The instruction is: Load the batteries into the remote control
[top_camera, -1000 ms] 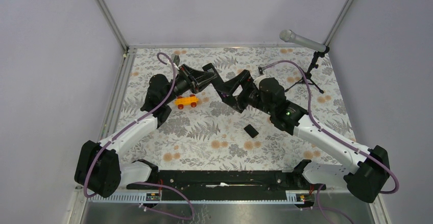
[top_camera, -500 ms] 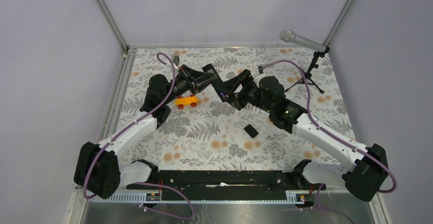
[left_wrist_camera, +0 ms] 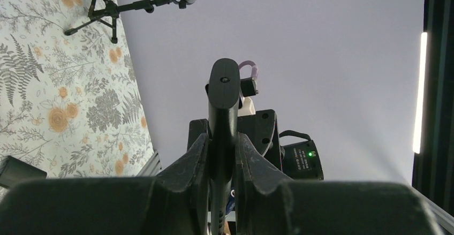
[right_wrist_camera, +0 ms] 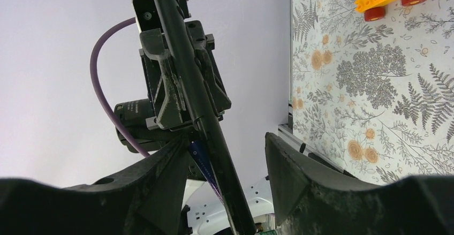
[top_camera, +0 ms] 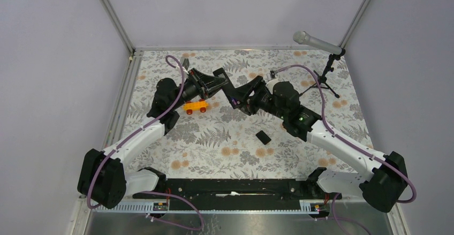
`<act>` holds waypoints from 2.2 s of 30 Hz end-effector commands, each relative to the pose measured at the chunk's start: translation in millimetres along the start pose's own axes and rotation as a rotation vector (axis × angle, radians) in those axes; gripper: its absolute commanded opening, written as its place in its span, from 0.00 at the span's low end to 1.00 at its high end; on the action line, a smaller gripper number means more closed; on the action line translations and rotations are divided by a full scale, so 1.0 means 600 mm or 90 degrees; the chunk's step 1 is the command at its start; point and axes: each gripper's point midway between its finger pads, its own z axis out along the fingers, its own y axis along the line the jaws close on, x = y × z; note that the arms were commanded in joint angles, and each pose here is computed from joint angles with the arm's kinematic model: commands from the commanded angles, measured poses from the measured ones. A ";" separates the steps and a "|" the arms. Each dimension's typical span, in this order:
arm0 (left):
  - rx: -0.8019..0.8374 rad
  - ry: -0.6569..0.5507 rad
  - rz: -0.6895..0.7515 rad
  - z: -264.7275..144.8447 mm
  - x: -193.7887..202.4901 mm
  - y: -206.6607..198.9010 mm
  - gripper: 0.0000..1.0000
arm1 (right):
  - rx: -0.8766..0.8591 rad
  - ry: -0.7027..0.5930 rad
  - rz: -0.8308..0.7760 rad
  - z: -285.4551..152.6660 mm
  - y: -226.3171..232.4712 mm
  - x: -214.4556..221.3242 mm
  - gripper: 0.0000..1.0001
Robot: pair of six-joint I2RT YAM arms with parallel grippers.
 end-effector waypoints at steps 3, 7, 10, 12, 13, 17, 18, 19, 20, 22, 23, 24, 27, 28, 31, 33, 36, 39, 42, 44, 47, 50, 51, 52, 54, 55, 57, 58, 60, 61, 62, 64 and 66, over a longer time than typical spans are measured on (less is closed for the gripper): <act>0.102 -0.002 0.005 -0.002 -0.007 -0.105 0.00 | 0.030 0.010 0.006 -0.011 -0.033 0.006 0.57; 0.095 -0.006 0.009 -0.002 -0.012 -0.112 0.00 | 0.039 0.015 0.011 -0.013 -0.042 0.009 0.55; 0.095 -0.007 0.011 -0.002 -0.013 -0.115 0.00 | 0.046 0.020 0.019 -0.013 -0.049 0.012 0.54; 0.095 -0.006 0.009 -0.002 -0.013 -0.114 0.00 | 0.049 0.020 0.021 -0.012 -0.053 0.012 0.54; 0.093 -0.006 0.006 -0.002 -0.013 -0.113 0.00 | 0.051 0.020 0.020 -0.012 -0.055 0.012 0.54; 0.089 0.005 -0.018 -0.002 -0.010 -0.113 0.00 | 0.063 0.018 -0.009 -0.010 -0.058 0.010 0.61; 0.090 0.009 -0.029 -0.002 -0.009 -0.116 0.00 | 0.067 0.016 -0.016 -0.010 -0.061 0.009 0.61; 0.092 0.013 -0.036 -0.002 -0.007 -0.119 0.00 | 0.068 0.015 -0.023 -0.009 -0.062 0.008 0.62; 0.093 0.016 -0.042 -0.002 -0.007 -0.123 0.00 | 0.071 0.014 -0.029 -0.008 -0.066 0.007 0.61; 0.094 0.021 -0.052 -0.002 -0.006 -0.129 0.00 | 0.076 0.019 -0.034 -0.006 -0.075 0.009 0.60; 0.095 0.023 -0.058 -0.002 -0.007 -0.134 0.00 | 0.078 0.021 -0.037 -0.005 -0.079 0.010 0.59; 0.097 0.026 -0.064 -0.002 -0.006 -0.138 0.00 | 0.079 0.023 -0.042 -0.005 -0.082 0.012 0.58; 0.105 0.031 -0.087 -0.003 -0.009 -0.150 0.00 | 0.093 0.018 -0.070 -0.008 -0.096 0.009 0.56; 0.108 0.033 -0.099 -0.004 -0.010 -0.154 0.00 | 0.098 0.014 -0.080 -0.010 -0.101 0.007 0.56; 0.132 0.039 -0.136 -0.008 -0.014 -0.165 0.00 | 0.102 0.001 -0.105 -0.014 -0.113 0.001 0.56; 0.143 0.040 -0.149 -0.011 -0.017 -0.173 0.00 | 0.108 0.001 -0.112 -0.015 -0.124 0.002 0.56; 0.142 0.037 -0.145 -0.013 -0.019 -0.179 0.00 | 0.118 0.002 -0.115 -0.014 -0.135 0.002 0.55; 0.127 0.033 -0.130 -0.013 -0.021 -0.174 0.00 | 0.113 0.004 -0.115 -0.012 -0.128 0.002 0.58; 0.094 0.034 -0.104 -0.009 -0.017 -0.154 0.00 | 0.082 -0.007 -0.119 -0.009 -0.093 -0.005 0.76; 0.057 0.036 -0.078 -0.010 -0.012 -0.131 0.00 | 0.033 -0.026 -0.129 -0.007 -0.051 -0.013 0.88; 0.009 0.044 -0.028 -0.012 -0.005 -0.096 0.00 | -0.033 -0.052 -0.160 -0.004 0.012 -0.028 0.96; -0.021 0.044 0.002 -0.017 -0.003 -0.069 0.00 | -0.078 -0.061 -0.189 -0.007 0.053 -0.034 0.99; -0.021 0.041 0.007 -0.019 -0.004 -0.065 0.00 | -0.089 -0.062 -0.196 -0.009 0.061 -0.034 0.99; -0.023 0.041 0.010 -0.021 -0.005 -0.062 0.00 | -0.099 -0.060 -0.204 -0.011 0.066 -0.033 1.00; -0.023 0.040 0.017 -0.023 -0.008 -0.059 0.00 | -0.124 -0.056 -0.218 -0.019 0.076 -0.029 1.00; -0.024 0.043 0.020 -0.024 -0.008 -0.058 0.00 | -0.134 -0.055 -0.225 -0.024 0.078 -0.027 1.00; -0.022 0.047 0.027 -0.025 -0.008 -0.057 0.00 | -0.149 -0.055 -0.240 -0.033 0.082 -0.025 0.99; -0.020 0.050 0.032 -0.025 -0.009 -0.057 0.00 | -0.155 -0.055 -0.255 -0.038 0.082 -0.023 1.00; -0.020 0.055 0.041 -0.027 -0.009 -0.055 0.00 | -0.157 -0.061 -0.293 -0.047 0.077 -0.023 1.00; -0.024 0.058 0.047 -0.028 -0.011 -0.051 0.00 | -0.137 -0.070 -0.318 -0.051 0.066 -0.029 1.00; -0.032 0.057 0.054 -0.030 -0.013 -0.046 0.00 | -0.105 -0.081 -0.350 -0.055 0.051 -0.039 1.00; -0.053 0.054 0.076 -0.036 -0.021 -0.030 0.00 | -0.017 -0.100 -0.424 -0.064 0.019 -0.066 1.00; -0.079 0.046 0.104 -0.045 -0.030 -0.011 0.00 | 0.108 -0.087 -0.515 -0.071 -0.035 -0.090 1.00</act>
